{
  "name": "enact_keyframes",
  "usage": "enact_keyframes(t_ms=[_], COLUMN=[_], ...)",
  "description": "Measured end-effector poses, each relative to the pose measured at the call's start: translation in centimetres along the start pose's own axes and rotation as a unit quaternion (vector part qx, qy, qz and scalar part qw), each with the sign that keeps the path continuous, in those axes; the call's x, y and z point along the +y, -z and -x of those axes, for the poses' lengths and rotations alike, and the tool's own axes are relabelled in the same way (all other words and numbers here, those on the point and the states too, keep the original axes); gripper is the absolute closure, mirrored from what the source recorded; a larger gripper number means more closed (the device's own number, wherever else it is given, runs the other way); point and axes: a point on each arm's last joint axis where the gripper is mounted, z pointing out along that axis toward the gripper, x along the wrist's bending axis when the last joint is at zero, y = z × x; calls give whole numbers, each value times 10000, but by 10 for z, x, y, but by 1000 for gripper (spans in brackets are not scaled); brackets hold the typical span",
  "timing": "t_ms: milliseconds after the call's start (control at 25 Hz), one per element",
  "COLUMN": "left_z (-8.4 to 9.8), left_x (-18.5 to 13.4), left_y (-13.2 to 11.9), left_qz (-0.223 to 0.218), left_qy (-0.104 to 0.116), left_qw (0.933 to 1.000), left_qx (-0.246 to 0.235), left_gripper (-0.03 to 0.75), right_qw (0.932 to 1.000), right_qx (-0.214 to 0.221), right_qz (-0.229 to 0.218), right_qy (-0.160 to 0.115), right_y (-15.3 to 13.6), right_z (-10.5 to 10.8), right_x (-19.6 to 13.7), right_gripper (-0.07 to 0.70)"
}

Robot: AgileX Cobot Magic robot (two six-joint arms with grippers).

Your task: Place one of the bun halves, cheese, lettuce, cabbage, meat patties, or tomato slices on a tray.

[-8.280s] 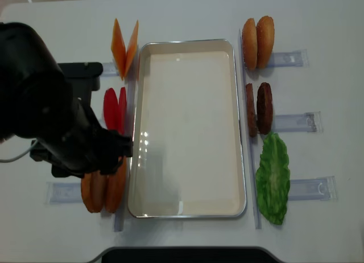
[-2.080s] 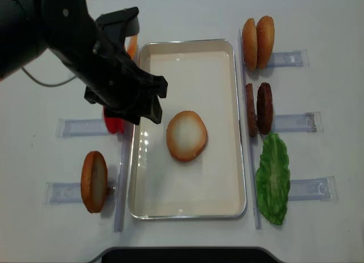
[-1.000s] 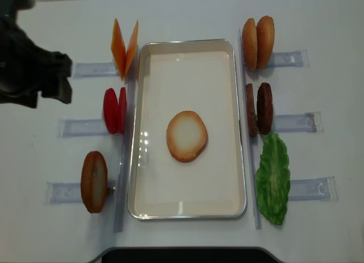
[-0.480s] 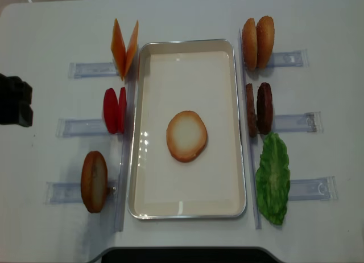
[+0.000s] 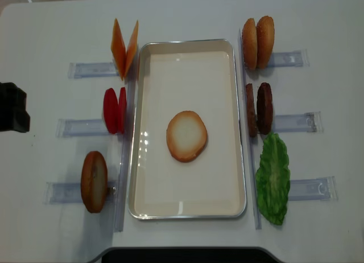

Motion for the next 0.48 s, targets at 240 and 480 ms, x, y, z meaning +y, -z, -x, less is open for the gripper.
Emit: enact_keyframes(t_ms=[240, 480], left_z=[-5, -11], left_x=[-43, -96], left_y=[12, -1], left_qz=[383, 626], left_qy=[12, -151], left_qw=[9993, 9977], left_qx=[33, 214], left_gripper=[192, 193], right_qw=[10000, 10000], right_qx=[0, 19], right_qz=[0, 0], right_qy=[0, -9], right_y=[0, 0], right_z=[0, 0], right_x=[0, 0], right_gripper=[219, 219])
